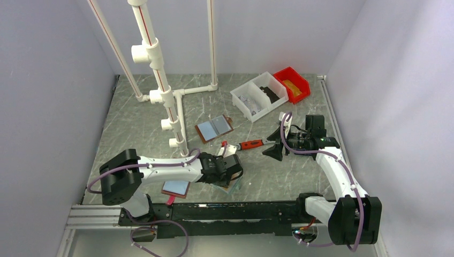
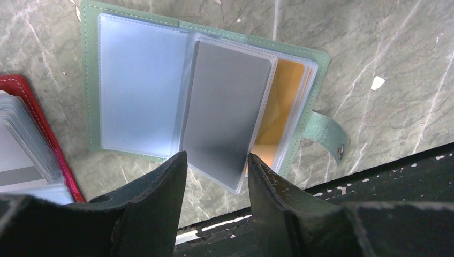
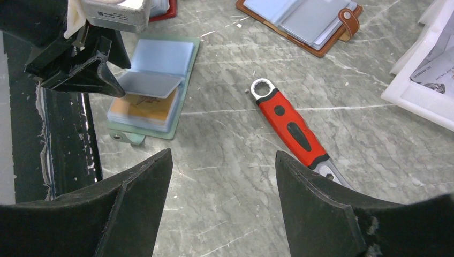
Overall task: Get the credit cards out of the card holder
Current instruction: Remove the credit card from the card holder.
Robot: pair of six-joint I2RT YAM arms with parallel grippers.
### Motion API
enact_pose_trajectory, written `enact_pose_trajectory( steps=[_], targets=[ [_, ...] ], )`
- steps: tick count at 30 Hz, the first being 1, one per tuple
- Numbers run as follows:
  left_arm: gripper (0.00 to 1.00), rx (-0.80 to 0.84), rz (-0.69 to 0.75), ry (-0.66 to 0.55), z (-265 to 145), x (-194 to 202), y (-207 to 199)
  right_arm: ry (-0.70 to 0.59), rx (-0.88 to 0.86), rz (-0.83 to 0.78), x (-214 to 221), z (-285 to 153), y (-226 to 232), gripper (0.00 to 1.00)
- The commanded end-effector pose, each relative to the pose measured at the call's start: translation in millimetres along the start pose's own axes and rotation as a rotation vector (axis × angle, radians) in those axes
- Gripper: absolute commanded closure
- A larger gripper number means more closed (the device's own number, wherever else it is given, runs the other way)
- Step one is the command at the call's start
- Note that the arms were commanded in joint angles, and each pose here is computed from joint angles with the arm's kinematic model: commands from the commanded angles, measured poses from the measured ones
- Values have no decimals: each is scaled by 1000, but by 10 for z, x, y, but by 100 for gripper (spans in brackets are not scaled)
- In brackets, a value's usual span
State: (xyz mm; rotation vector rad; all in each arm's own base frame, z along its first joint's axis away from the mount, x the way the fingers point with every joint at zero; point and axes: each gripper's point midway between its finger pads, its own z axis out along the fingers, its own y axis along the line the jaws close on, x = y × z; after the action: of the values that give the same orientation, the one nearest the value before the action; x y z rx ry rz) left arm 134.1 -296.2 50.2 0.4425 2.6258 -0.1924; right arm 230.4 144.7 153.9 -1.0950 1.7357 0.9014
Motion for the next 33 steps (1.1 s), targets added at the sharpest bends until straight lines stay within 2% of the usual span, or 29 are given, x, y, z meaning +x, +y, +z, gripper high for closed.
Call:
enact_pose_trajectory(
  steps=[1, 15, 19, 33],
  targets=[
    [50, 8, -26, -33, -71, -86, 29, -42, -30, -51, -118, -11, 47, 27],
    [57, -16, -25, -42, -99, -119, 116, -42, -32, -51, -118, -11, 53, 27],
    [64, -22, -24, -44, -94, -136, 147, -43, -33, -51, -119, -10, 55, 27],
    [67, -32, -25, -35, -60, -197, 236, -44, -35, -52, -124, -11, 56, 27]
  ],
)
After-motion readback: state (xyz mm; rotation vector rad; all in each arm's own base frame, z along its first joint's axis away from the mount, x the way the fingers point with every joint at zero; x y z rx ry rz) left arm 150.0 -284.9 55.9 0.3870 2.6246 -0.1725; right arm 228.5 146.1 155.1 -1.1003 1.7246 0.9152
